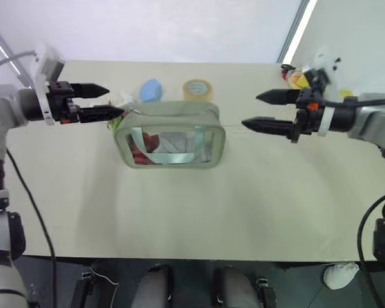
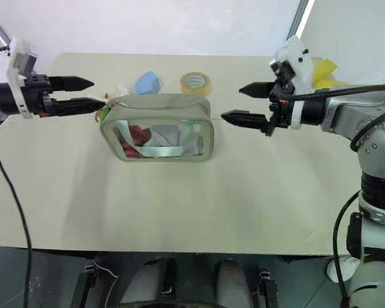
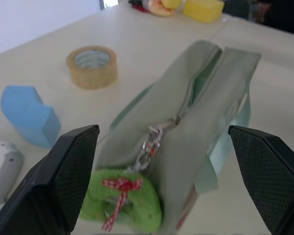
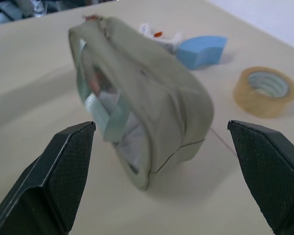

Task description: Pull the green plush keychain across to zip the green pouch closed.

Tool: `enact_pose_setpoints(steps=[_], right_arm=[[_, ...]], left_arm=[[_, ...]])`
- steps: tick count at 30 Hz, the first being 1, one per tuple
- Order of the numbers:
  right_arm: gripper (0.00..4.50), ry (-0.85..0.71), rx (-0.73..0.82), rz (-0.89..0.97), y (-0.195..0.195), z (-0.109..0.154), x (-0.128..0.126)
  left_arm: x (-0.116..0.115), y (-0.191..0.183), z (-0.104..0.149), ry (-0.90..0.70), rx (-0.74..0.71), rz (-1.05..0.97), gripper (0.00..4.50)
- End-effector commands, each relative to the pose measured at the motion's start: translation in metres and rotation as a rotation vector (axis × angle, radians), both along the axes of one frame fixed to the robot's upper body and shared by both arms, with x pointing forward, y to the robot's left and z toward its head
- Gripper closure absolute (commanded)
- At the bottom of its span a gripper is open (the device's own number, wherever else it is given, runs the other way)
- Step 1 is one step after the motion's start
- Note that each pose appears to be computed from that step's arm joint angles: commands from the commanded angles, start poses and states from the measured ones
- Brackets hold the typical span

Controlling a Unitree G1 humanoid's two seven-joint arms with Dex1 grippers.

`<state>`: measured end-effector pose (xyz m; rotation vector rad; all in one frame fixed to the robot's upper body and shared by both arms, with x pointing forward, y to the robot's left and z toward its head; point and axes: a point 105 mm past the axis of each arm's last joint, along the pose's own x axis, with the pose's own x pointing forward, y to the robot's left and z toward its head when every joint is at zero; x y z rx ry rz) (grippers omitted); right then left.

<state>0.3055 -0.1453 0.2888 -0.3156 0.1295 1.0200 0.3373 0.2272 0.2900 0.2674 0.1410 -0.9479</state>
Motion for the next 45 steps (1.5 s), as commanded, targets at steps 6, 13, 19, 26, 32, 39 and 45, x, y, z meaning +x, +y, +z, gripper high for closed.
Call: enact_pose_setpoints(steps=[6, 13, 19, 26, 32, 39, 45], right_arm=[[0.00, -0.117, 0.015, 0.018, 0.013, 0.016, 0.005], [0.00, -0.185, -0.051, 0.091, 0.042, 0.013, 0.013], [0.00, -0.238, -0.124, 0.197, 0.073, 0.006, 0.021], [0.00, -0.226, -0.224, 0.189, 0.080, -0.029, 0.046], [2.44, -0.198, -0.226, 0.193, 0.084, -0.041, 0.048], [4.44, -0.253, -0.214, 0.036, 0.067, -0.019, 0.062], [4.44, -0.249, -0.187, 0.038, 0.085, -0.028, 0.059]], left_arm=[[-0.001, 0.004, 0.018, -0.101, 0.002, 0.044, 0.01], [0.004, 0.022, 0.010, -0.102, 0.023, 0.118, 0.01], [0.002, 0.034, 0.020, -0.126, -0.038, 0.165, 0.01], [-0.008, 0.023, 0.011, -0.119, -0.071, 0.154, 0.01], [-0.016, 0.025, 0.000, -0.097, -0.051, 0.167, 0.00], [-0.010, 0.022, 0.000, -0.104, -0.057, 0.173, 0.00], [-0.004, 0.015, 0.002, -0.109, -0.061, 0.144, 0.00]])
